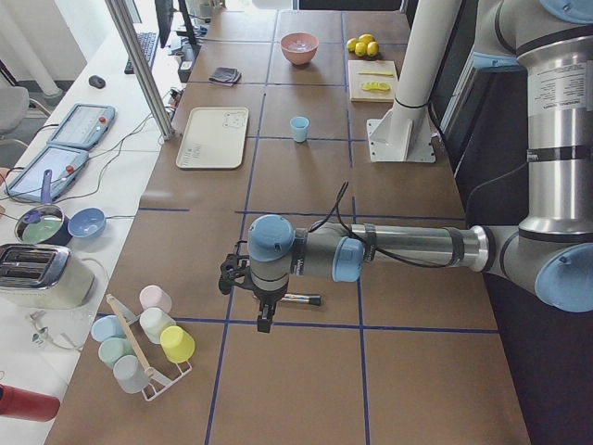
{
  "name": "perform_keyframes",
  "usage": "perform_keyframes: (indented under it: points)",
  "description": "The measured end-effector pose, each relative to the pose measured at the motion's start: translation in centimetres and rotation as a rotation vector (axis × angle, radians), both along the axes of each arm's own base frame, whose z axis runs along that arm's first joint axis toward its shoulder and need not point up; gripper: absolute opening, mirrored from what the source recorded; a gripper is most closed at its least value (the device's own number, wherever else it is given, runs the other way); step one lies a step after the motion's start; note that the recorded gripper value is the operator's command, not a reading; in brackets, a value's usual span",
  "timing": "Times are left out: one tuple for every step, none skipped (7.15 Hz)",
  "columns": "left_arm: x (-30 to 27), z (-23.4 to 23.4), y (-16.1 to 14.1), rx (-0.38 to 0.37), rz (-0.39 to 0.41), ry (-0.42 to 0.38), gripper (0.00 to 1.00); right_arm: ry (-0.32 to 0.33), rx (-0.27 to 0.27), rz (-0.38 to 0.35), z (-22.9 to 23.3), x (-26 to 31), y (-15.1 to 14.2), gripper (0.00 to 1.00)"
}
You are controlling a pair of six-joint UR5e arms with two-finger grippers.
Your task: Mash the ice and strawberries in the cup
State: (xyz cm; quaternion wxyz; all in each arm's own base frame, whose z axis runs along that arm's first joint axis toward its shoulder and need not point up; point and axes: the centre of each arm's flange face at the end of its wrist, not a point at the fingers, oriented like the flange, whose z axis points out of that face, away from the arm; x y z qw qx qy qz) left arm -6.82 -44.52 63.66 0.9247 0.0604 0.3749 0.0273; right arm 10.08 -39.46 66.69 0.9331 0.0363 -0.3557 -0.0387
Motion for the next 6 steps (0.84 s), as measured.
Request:
perform_keyframes:
  points:
    - [-0.01, 0.22, 0.05, -0.005, 0.000, -0.002, 1.00, -0.001, 0.000, 0.001, -0.04, 0.00, -0.03, 0.99]
    - [-0.02, 0.46, 0.17, -0.012, -0.001, -0.003, 1.00, -0.001, 0.001, 0.000, -0.05, 0.00, -0.04, 0.99]
    - [0.00, 0.69, 0.39, -0.017, -0.001, -0.003, 1.00, 0.001, 0.003, -0.001, -0.07, 0.01, -0.07, 0.99]
    - [0.02, 0.83, 0.57, -0.020, 0.000, -0.004, 1.00, 0.002, 0.004, -0.002, -0.09, 0.00, -0.10, 0.99]
    - [0.03, 0.90, 0.64, -0.021, 0.000, -0.004, 1.00, 0.002, 0.005, -0.003, -0.09, 0.00, -0.12, 0.99]
    - [0.04, 0.94, 0.67, -0.022, 0.000, -0.004, 1.00, 0.003, 0.006, -0.003, -0.10, 0.01, -0.13, 0.99]
